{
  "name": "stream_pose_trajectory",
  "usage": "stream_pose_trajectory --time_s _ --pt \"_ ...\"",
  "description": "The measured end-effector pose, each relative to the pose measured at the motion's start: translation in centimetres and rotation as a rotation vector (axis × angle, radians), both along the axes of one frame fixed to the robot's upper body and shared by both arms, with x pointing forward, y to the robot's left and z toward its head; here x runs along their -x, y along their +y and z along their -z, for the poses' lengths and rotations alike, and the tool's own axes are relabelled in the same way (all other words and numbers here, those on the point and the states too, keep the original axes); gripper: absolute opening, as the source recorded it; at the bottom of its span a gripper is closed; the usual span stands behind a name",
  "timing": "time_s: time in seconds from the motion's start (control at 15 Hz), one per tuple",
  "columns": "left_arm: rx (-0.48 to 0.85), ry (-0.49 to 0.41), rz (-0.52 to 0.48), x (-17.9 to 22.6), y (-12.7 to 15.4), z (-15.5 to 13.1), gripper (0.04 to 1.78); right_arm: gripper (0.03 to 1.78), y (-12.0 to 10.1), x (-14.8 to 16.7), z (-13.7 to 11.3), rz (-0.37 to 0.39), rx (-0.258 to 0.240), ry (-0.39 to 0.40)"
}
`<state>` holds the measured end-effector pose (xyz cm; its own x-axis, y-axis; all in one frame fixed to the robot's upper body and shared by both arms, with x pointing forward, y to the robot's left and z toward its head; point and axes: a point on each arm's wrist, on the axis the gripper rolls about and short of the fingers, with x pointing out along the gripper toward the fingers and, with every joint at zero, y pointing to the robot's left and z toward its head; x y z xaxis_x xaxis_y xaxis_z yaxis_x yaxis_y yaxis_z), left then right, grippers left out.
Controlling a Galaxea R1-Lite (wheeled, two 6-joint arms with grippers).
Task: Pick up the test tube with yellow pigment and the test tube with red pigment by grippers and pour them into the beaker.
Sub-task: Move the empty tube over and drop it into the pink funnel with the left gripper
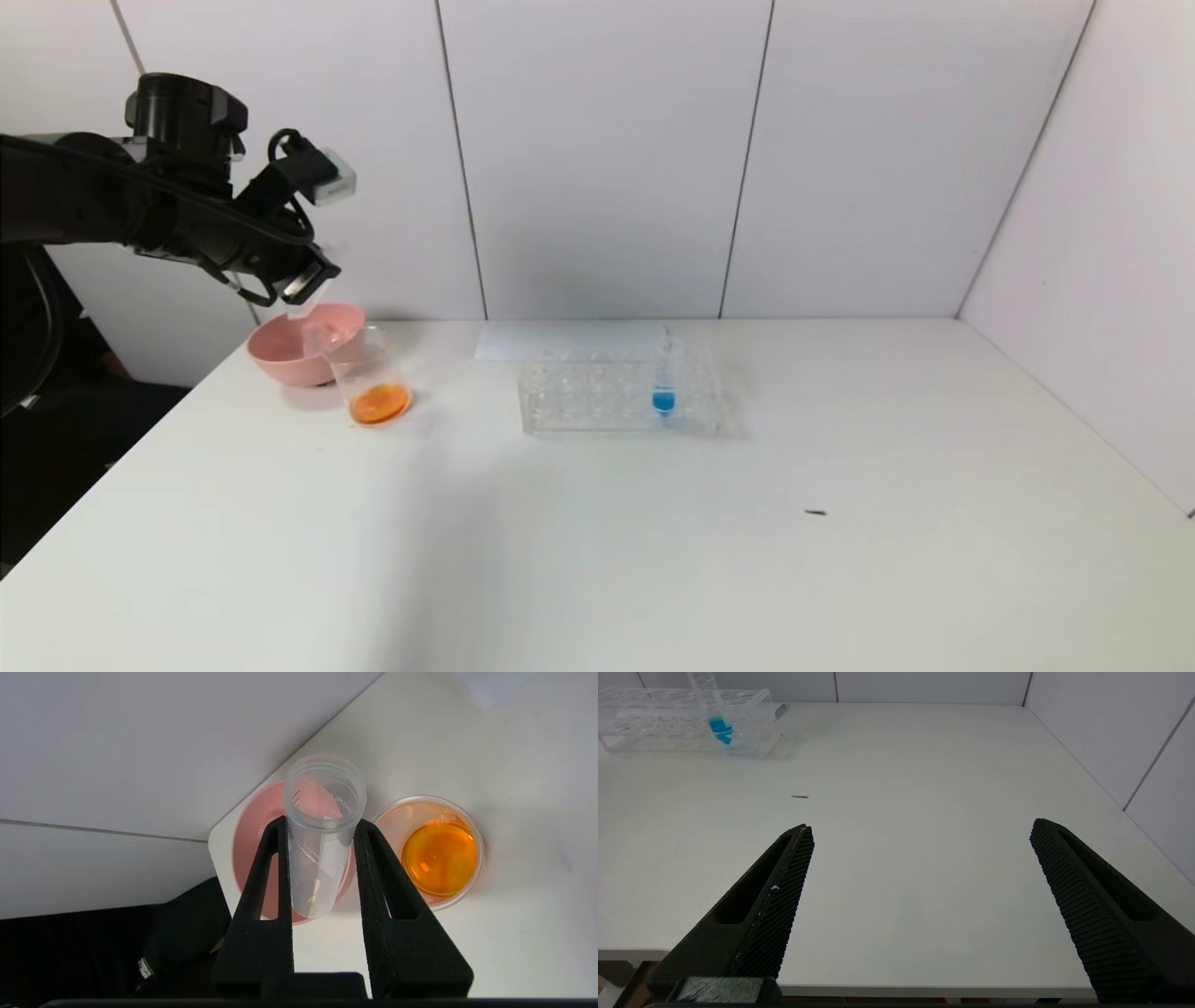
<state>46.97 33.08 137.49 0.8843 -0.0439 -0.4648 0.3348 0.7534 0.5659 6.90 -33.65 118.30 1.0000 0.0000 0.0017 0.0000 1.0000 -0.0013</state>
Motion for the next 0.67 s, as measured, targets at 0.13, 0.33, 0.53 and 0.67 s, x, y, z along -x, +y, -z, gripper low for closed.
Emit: stream_pose_trajectory --time_s 0.13,0.33,0.53,0.67 --pt "0.044 -0.041 -0.050 0.0 1.0 -0.1 0.44 1.70 0.0 0.0 0.0 0.000 0.000 0.000" --pt "0.136 -0.062 -0.114 0.1 1.7 0.4 0.44 1.70 0.0 0.0 0.0 0.000 0.000 0.000" --pt "0.217 -0.046 -0.171 0.2 2.0 0.9 0.44 1.70 0.0 0.0 0.0 0.000 0.000 0.000" --pt "0.256 -0.045 -0.195 0.3 2.2 0.9 0.44 1.70 0.0 0.0 0.0 0.000 0.000 0.000"
